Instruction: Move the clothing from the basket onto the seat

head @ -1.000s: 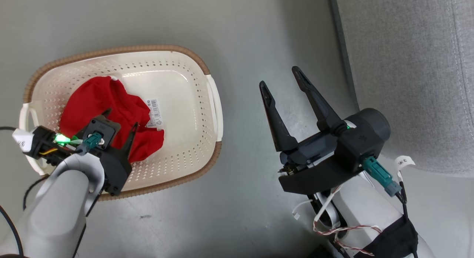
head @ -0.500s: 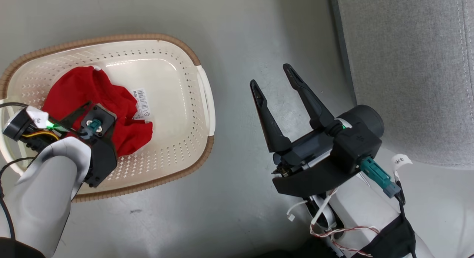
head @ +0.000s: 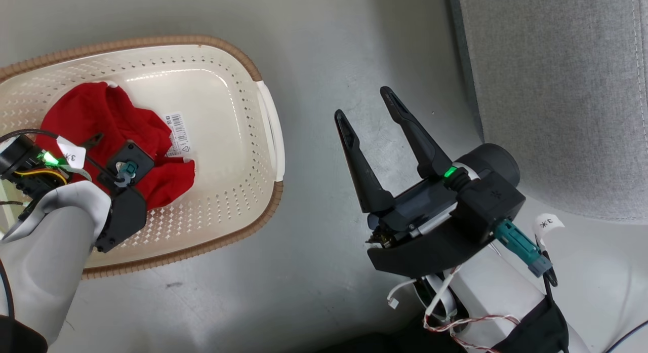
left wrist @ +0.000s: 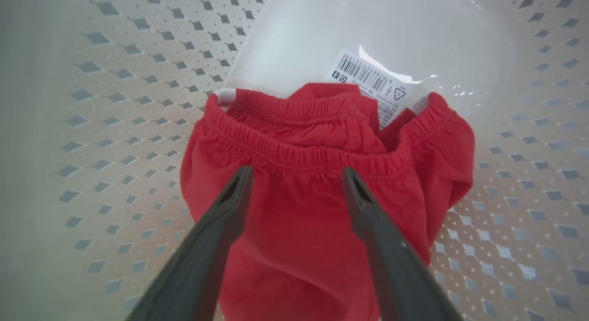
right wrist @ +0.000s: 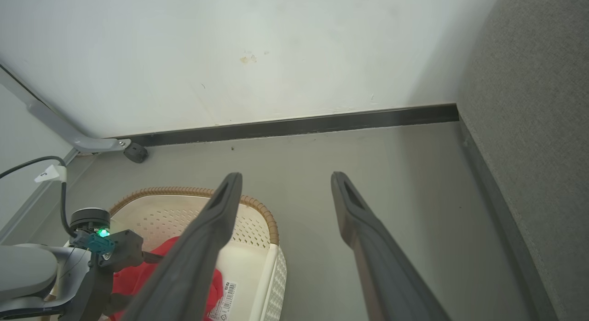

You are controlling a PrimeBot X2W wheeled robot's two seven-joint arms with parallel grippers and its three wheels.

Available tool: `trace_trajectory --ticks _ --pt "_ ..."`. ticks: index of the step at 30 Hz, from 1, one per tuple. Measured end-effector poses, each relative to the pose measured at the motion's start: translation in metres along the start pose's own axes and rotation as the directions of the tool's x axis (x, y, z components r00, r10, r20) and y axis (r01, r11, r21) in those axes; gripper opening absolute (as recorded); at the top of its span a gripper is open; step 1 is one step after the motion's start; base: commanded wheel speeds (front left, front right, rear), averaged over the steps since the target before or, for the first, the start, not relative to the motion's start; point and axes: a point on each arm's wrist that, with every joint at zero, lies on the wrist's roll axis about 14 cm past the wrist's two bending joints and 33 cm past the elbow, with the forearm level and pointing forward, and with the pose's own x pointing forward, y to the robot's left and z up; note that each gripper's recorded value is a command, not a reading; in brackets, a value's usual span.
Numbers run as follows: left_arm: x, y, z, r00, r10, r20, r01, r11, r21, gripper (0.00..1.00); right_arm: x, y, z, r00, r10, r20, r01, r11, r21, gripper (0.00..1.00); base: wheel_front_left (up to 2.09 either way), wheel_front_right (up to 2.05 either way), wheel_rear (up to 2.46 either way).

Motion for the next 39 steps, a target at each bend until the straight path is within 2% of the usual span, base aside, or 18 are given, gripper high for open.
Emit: trace_trajectory --ticks 10,18,26,32,33,34,35,39 --pt "0.018 0.015 -0.008 0.999 0.021 -0.042 -0.019 0.999 0.045 1.00 0.000 0.001 -0.009 1.000 0.003 -0.016 -0.002 0.999 0.038 1.00 0.00 0.00 0.00" --pt "0.031 0.008 -0.018 0.997 -0.003 -0.074 0.007 0.998 0.062 1.00 -0.001 0.000 -0.017 0.999 -0.001 -0.033 0.003 0.999 0.049 1.00 0.00 0.00 0.00" --pt "0.043 0.019 -0.031 0.994 0.009 -0.107 0.001 0.996 0.093 1.00 -0.002 0.000 -0.023 0.999 0.000 -0.045 0.004 0.997 0.074 1.00 0.00 0.00 0.00" --pt "0.051 0.016 -0.036 0.993 -0.003 -0.114 0.014 0.995 0.099 1.00 -0.005 -0.004 -0.030 0.998 -0.015 -0.067 0.020 0.997 0.077 1.00 0.00 0.00 0.00" --pt "0.052 0.014 -0.036 0.993 -0.006 -0.115 0.018 0.995 0.098 0.63 -0.006 -0.005 -0.031 0.997 -0.018 -0.069 0.023 0.997 0.076 1.00 0.00 0.00 0.00" --pt "0.053 0.012 -0.036 0.993 -0.012 -0.114 0.024 0.995 0.098 0.34 -0.006 -0.006 -0.031 0.997 -0.022 -0.071 0.028 0.997 0.078 1.00 0.00 0.00 0.00" --pt "0.053 0.011 -0.036 0.993 -0.014 -0.114 0.025 0.995 0.098 0.00 -0.006 -0.007 -0.031 0.997 -0.024 -0.071 0.030 0.996 0.078 1.00 0.00 0.00 0.00" --pt "0.052 0.009 -0.031 0.995 -0.019 -0.094 0.028 0.995 0.099 0.00 -0.006 -0.010 -0.028 0.997 -0.036 -0.066 0.040 0.997 0.073 1.00 0.00 0.00 0.00"
